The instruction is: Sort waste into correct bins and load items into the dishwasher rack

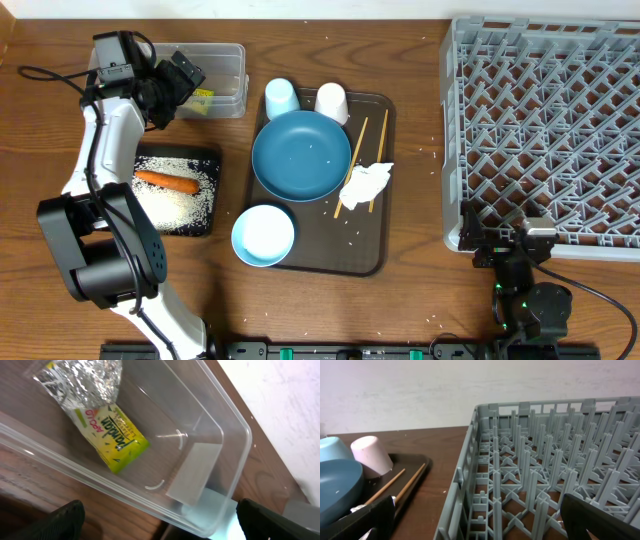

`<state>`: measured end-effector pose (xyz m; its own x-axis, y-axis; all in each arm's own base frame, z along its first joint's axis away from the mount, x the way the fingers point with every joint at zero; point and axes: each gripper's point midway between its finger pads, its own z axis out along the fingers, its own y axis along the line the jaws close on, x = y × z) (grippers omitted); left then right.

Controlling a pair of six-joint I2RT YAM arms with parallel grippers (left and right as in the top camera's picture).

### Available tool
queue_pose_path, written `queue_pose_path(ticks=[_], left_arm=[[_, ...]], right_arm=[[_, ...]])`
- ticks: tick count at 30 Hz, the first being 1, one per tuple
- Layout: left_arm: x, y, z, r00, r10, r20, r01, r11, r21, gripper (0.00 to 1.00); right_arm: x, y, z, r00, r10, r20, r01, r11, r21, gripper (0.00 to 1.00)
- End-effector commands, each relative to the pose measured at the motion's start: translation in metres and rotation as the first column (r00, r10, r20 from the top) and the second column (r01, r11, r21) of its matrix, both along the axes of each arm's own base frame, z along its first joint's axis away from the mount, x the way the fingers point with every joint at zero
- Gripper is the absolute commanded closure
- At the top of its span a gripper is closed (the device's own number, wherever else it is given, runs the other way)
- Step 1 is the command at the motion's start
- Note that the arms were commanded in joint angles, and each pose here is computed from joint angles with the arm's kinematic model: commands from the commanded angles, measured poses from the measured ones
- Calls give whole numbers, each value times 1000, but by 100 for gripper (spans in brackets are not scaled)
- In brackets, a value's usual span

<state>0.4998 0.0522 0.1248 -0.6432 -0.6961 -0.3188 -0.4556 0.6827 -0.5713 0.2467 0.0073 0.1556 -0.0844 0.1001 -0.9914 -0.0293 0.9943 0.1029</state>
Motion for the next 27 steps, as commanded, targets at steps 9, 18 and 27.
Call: queue_pose_path(ticks=[9,18,27], left_arm=[[-36,-116,138,899,-320,298,374,916,-145,2],[-126,-257,86,685,-726,63,727,686,-7,2],[-165,-319,17,608,-757,-240,780,513,358,2]], right_arm=[[0,-4,-1,1000,-16,-1,16,1000,-9,1],[0,-4,-1,1000,-16,-1,16,1000,-9,1],[0,-4,-2,1000,-16,-5,16,1000,-10,1]])
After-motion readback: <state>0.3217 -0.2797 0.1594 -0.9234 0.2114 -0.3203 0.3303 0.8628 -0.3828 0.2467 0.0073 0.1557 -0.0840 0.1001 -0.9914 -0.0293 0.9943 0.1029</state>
